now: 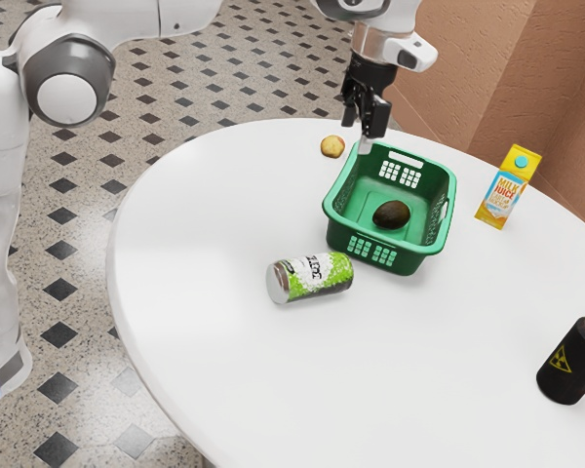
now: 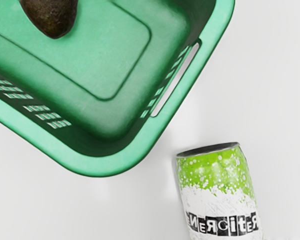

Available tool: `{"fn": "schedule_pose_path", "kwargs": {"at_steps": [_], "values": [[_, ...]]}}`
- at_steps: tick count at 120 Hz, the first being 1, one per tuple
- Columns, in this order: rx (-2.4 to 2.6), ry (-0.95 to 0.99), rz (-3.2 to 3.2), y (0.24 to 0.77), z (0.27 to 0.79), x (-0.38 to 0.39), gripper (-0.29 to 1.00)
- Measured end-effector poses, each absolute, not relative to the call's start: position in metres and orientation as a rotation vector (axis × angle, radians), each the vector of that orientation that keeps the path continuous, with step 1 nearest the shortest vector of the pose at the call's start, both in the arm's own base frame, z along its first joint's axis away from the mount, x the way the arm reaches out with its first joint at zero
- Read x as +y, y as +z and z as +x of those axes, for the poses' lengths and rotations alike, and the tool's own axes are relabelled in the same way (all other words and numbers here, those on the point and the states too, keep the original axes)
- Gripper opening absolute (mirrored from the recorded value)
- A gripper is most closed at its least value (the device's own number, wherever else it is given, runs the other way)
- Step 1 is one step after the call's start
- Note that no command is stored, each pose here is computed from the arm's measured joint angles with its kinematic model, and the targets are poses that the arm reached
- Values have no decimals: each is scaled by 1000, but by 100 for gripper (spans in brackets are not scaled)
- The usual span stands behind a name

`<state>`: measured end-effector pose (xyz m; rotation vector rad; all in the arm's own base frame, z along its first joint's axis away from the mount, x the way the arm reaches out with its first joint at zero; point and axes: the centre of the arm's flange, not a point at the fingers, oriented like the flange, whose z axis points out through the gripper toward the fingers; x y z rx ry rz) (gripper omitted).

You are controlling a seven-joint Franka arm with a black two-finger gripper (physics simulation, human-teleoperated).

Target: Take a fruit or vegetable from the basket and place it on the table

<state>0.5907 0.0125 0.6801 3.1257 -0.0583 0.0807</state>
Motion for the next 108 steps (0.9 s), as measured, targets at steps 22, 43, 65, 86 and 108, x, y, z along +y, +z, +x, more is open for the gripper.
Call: {"fn": "schedule_pose_path", "kwargs": {"at_steps": [22,43,65,86,108], "values": [[-88,81,3125,680,591,13,70],[-105,118,3122,693,589,15,70],[-197,423,3088,806,543,-7,70],[-218,345,3103,776,568,-12,70],[-86,316,3139,704,633,31,70]]}}
